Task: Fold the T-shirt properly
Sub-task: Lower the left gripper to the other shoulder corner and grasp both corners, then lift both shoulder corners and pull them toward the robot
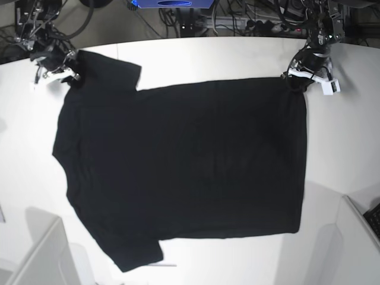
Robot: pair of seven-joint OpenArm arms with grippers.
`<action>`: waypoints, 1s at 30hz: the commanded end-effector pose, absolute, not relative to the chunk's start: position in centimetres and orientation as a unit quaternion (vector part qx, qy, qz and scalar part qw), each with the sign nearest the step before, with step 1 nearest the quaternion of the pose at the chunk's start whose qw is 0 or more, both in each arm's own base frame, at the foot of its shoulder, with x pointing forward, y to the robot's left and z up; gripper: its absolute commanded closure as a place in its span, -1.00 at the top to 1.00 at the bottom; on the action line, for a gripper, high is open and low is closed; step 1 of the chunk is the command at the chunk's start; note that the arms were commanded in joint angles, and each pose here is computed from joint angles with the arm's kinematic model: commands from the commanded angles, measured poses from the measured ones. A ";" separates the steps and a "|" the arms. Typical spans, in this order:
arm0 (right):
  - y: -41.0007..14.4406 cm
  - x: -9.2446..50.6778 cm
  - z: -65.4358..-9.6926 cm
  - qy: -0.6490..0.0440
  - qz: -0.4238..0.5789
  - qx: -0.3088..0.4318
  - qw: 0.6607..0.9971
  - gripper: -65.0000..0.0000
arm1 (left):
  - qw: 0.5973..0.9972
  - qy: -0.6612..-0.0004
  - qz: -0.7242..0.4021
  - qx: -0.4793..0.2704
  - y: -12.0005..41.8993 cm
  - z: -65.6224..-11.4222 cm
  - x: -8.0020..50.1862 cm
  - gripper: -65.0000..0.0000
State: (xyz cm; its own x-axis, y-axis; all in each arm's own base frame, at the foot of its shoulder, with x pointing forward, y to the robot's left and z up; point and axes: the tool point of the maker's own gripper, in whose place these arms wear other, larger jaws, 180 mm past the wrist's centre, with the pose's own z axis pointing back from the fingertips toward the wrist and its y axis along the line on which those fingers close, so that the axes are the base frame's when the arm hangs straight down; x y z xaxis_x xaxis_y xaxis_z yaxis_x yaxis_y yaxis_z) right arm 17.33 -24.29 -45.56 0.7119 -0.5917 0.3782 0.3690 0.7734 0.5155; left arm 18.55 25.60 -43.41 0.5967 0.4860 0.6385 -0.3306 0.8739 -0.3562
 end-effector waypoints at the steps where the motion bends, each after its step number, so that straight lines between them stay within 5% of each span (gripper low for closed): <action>1: -25.0 13.8 -47.3 -0.205 -0.263 0.168 0.928 -1.00 | 0.899 -0.363 0.225 -0.090 25.9 -43.9 17.4 -1.00; 14: -25.9 11.5 -42.4 -0.256 -0.250 0.127 0.925 -1.00 | 0.896 -0.377 0.233 -0.029 30.5 -41.0 14.2 -1.00; 30: -24.0 16.0 -36.5 -0.319 -0.173 0.129 0.923 -1.00 | 0.883 -0.433 0.172 -0.056 26.9 -35.1 16.0 -1.00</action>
